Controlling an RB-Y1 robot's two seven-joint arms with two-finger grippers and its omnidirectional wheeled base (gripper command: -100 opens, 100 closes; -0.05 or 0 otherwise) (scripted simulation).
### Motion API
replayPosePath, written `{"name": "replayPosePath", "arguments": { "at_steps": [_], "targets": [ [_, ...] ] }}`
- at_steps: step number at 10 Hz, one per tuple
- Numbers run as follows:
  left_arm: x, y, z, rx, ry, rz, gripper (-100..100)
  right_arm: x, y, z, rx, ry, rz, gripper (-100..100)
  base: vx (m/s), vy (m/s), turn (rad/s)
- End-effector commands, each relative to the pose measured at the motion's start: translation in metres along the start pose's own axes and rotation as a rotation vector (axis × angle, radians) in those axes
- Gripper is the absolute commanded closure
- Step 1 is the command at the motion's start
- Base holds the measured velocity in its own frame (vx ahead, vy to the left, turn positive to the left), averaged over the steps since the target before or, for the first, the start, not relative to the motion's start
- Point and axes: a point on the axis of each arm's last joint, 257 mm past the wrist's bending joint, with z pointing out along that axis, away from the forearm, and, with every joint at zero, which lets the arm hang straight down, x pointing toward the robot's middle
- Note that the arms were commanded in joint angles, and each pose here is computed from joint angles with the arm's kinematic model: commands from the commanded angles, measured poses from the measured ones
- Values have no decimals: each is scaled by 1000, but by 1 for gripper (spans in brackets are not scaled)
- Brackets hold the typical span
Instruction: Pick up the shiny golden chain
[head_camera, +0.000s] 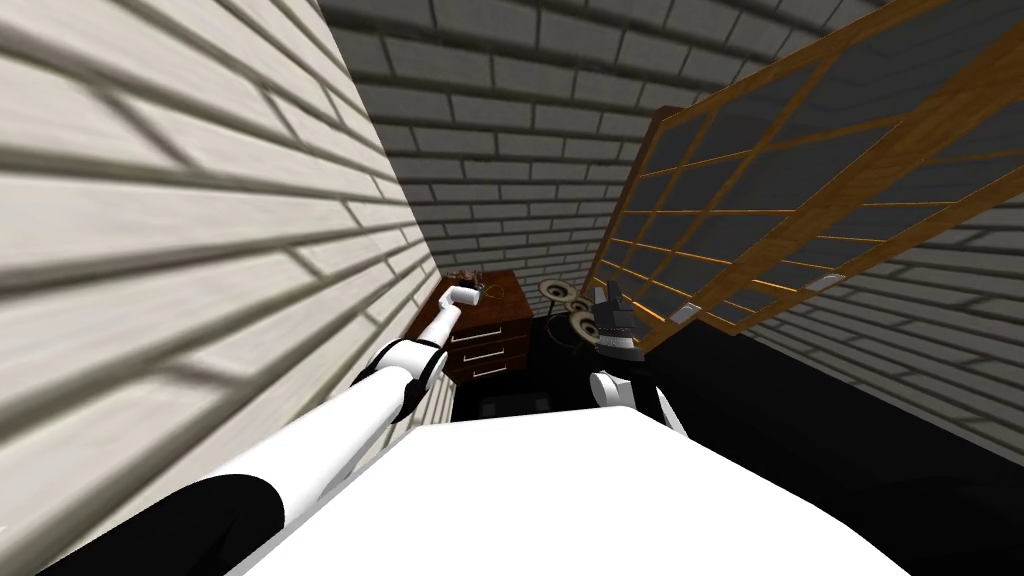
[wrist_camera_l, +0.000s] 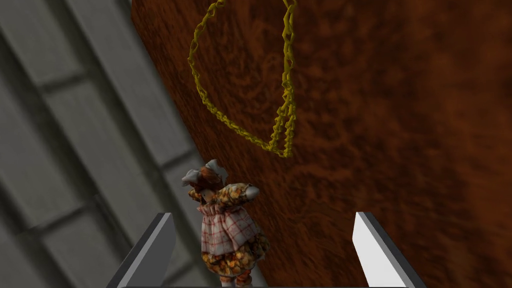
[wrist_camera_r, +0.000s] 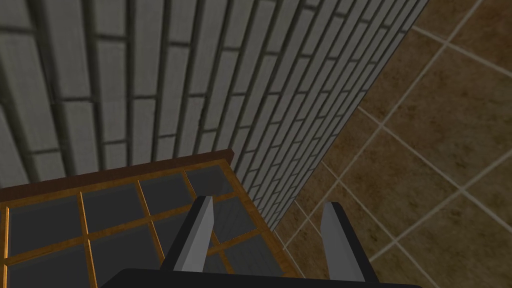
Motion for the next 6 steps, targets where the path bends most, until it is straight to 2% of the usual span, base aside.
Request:
{"name": "replayPosePath", "arguments": {
  "at_steps": [1, 2, 3, 4, 6],
  "targets": [
    [-3, 8, 2, -39, -2, -1, -100, 0, 0, 0, 0, 0, 0, 0, 8, 15, -75],
    [-6, 3, 1, -66, -3, -1, -100, 0, 0, 0, 0, 0, 0, 0, 12, 15, -136],
    [-7, 11, 3, -84, -4, -3, -100, 0, 0, 0, 0, 0, 0, 0, 13, 17, -57],
    [-10, 7, 1, -112, -5, -5, -100, 0, 0, 0, 0, 0, 0, 0, 19, 16, -97],
    [-14, 15, 2, -162, -7, -11, -100, 0, 0, 0, 0, 0, 0, 0, 15, 13, -106]
  ]
}}
